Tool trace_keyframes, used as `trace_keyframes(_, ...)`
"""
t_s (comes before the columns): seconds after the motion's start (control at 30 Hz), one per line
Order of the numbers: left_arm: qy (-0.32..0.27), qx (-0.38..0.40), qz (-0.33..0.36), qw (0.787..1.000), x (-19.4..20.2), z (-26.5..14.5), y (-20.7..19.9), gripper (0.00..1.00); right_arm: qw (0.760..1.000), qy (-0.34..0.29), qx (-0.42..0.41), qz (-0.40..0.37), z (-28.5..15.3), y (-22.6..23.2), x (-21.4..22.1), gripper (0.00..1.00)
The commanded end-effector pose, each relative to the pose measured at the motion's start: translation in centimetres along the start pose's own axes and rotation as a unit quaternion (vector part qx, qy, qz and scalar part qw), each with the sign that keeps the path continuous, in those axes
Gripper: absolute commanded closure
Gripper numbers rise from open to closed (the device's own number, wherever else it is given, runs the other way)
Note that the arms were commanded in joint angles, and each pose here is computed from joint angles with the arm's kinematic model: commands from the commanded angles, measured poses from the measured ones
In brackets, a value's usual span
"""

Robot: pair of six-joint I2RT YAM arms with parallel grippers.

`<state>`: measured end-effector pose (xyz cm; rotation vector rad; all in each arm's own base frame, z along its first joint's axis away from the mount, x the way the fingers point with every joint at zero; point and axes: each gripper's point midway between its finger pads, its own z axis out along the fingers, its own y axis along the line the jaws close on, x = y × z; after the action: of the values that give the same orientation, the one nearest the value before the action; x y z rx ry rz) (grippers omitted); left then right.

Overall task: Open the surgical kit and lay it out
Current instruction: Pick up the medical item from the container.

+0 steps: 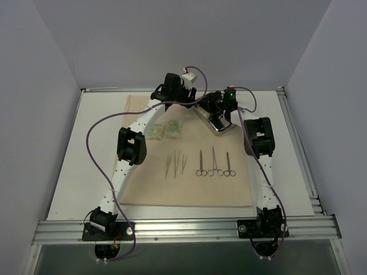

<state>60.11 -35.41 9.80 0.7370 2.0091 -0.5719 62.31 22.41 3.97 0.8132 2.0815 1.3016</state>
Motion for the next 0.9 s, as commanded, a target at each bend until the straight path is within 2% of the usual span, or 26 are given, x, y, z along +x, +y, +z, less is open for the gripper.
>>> trace_keyframes(0.0,-0.058,0.018,0.025,0.998,-4.0,-0.5,-0.9,0.34,0.999,0.006,0.002,0.042,0.7,-1.5,0.5,0.73)
trace_keyframes(0.13,-0.056,0.012,0.024,0.998,-3.3,0.1,-0.5,0.34,0.997,-0.01,0.044,0.064,0.8,-3.4,0.5,0.71)
trace_keyframes(0.27,-0.052,0.005,0.015,0.999,-2.7,0.5,-0.1,0.35,0.995,-0.022,0.039,0.084,1.1,-3.8,0.1,0.71)
trace_keyframes(0.4,-0.054,0.001,0.013,0.998,-2.9,0.4,0.1,0.35,0.996,-0.006,-0.023,0.082,1.7,-1.7,0.5,0.92)
trace_keyframes(0.43,-0.052,0.0,0.012,0.999,-2.9,0.4,0.0,0.35,0.996,-0.008,-0.046,0.072,1.6,-0.8,0.3,0.93)
trace_keyframes(0.57,-0.057,-0.006,0.009,0.998,-3.3,0.2,0.4,0.31,0.996,0.009,-0.064,0.053,1.5,0.0,0.8,0.92)
trace_keyframes(0.87,-0.063,-0.022,-0.002,0.998,-3.6,-0.1,1.5,0.32,0.997,0.015,-0.005,0.078,1.0,-3.6,1.9,0.9)
